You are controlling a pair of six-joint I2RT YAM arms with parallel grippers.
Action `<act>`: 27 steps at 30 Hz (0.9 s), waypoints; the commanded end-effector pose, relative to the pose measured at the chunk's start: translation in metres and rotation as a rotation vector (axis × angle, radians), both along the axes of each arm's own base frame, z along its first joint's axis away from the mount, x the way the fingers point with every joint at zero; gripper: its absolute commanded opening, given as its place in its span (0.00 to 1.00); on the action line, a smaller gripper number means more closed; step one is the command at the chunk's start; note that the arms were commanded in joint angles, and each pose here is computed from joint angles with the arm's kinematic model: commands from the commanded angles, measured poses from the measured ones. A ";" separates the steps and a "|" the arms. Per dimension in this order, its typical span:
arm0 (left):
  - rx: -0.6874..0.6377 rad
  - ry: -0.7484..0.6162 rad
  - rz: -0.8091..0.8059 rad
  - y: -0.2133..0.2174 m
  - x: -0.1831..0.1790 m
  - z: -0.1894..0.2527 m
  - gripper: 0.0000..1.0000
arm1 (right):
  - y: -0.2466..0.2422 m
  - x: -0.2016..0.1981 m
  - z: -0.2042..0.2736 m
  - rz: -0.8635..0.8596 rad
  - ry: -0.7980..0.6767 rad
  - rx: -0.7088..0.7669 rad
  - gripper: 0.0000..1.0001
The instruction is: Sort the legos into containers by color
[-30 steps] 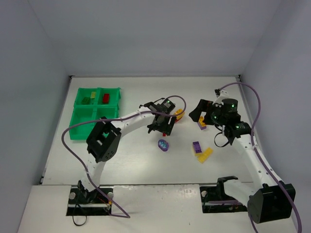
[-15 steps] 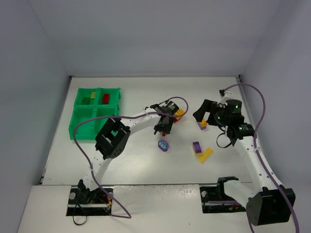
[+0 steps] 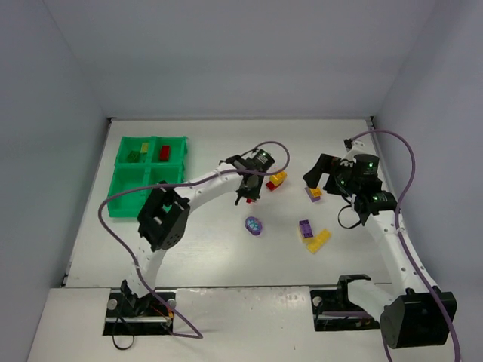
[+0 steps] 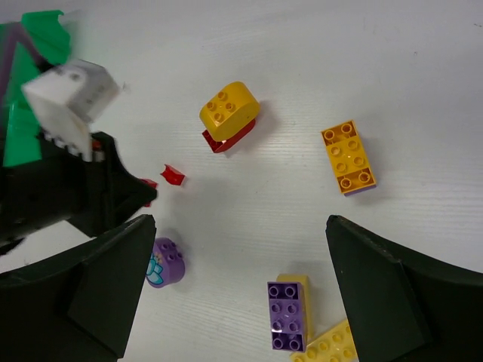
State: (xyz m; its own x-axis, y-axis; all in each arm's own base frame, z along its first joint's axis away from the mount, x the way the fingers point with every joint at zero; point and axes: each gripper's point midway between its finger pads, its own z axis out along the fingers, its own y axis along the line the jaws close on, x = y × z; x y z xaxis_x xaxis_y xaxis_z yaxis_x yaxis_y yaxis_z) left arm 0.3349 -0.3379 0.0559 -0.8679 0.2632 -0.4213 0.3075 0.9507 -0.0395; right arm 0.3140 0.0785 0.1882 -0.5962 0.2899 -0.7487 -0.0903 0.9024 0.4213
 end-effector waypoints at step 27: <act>0.040 -0.311 0.400 0.292 0.213 0.123 0.43 | 0.007 0.013 0.014 0.048 -0.056 0.031 0.93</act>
State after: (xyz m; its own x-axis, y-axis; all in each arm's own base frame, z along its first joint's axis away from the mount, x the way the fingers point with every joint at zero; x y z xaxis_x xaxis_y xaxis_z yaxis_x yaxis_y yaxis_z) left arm 0.5381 -0.0431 0.1157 -0.8248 -0.0490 -0.5633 -0.0969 0.9937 0.0555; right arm 0.3157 0.0851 0.1793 -0.6299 0.2822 -0.7236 -0.1096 0.8901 0.4425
